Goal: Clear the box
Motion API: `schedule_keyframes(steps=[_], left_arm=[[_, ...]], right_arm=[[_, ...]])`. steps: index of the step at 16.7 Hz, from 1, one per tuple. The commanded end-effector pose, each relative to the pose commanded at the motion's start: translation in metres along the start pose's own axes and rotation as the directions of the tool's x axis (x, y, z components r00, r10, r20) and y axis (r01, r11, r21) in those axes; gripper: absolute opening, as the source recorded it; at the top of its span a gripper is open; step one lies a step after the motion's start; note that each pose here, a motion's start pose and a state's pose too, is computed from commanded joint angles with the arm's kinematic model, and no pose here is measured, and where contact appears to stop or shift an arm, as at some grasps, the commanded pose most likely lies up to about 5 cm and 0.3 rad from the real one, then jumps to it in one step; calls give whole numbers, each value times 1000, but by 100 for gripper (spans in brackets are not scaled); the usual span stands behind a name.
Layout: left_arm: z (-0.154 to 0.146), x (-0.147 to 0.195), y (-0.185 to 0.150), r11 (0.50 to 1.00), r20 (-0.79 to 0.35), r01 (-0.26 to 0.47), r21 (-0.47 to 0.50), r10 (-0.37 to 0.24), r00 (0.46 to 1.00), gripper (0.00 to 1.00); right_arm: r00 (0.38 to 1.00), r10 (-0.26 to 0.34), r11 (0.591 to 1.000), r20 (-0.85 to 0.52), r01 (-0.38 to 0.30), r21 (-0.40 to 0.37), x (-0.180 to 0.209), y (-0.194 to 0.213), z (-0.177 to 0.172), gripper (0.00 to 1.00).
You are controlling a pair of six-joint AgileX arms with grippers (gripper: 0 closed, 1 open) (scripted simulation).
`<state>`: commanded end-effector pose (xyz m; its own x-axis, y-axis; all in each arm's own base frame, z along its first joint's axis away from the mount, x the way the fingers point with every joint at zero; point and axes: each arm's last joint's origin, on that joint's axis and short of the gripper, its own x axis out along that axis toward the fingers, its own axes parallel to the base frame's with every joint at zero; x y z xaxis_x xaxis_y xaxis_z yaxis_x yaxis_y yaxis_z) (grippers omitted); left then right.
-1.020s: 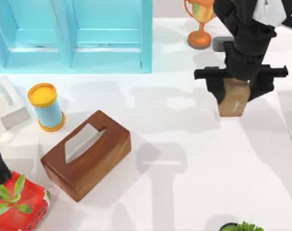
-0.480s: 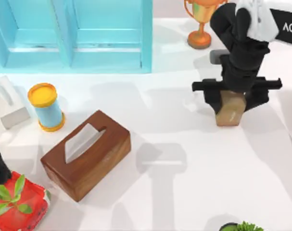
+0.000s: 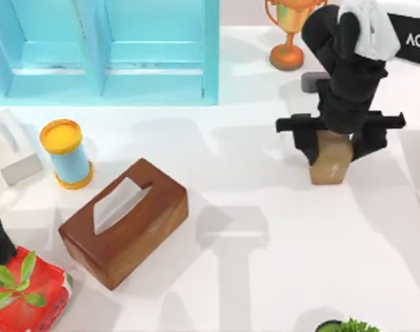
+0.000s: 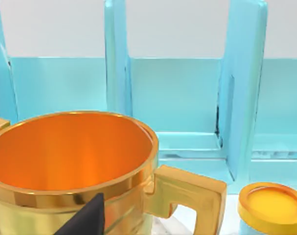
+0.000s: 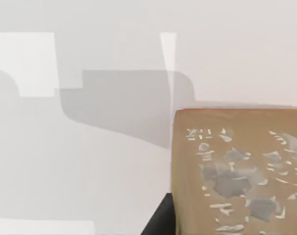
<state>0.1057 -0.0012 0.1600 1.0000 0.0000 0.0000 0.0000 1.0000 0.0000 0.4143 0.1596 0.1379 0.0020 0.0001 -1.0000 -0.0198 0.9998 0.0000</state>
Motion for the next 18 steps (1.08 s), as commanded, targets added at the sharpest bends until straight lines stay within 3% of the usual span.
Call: schedule_keyframes(steps=[4, 5, 14, 18], left_arm=[[0, 0, 0, 1000, 0, 0, 0, 0, 1000, 100], [0, 0, 0, 1000, 0, 0, 0, 0, 1000, 100], [0, 0, 0, 1000, 0, 0, 0, 0, 1000, 100], [0, 0, 0, 1000, 0, 0, 0, 0, 1000, 100]], right_arm=[[1000, 0, 1000, 0, 0, 0, 0, 0, 0, 98], [1000, 0, 1000, 0, 0, 0, 0, 0, 0, 100], [1000, 0, 1000, 1, 0, 2, -1, -1, 0, 100], [1000, 2, 1000, 3, -2, 2, -29, 1, 4, 100]])
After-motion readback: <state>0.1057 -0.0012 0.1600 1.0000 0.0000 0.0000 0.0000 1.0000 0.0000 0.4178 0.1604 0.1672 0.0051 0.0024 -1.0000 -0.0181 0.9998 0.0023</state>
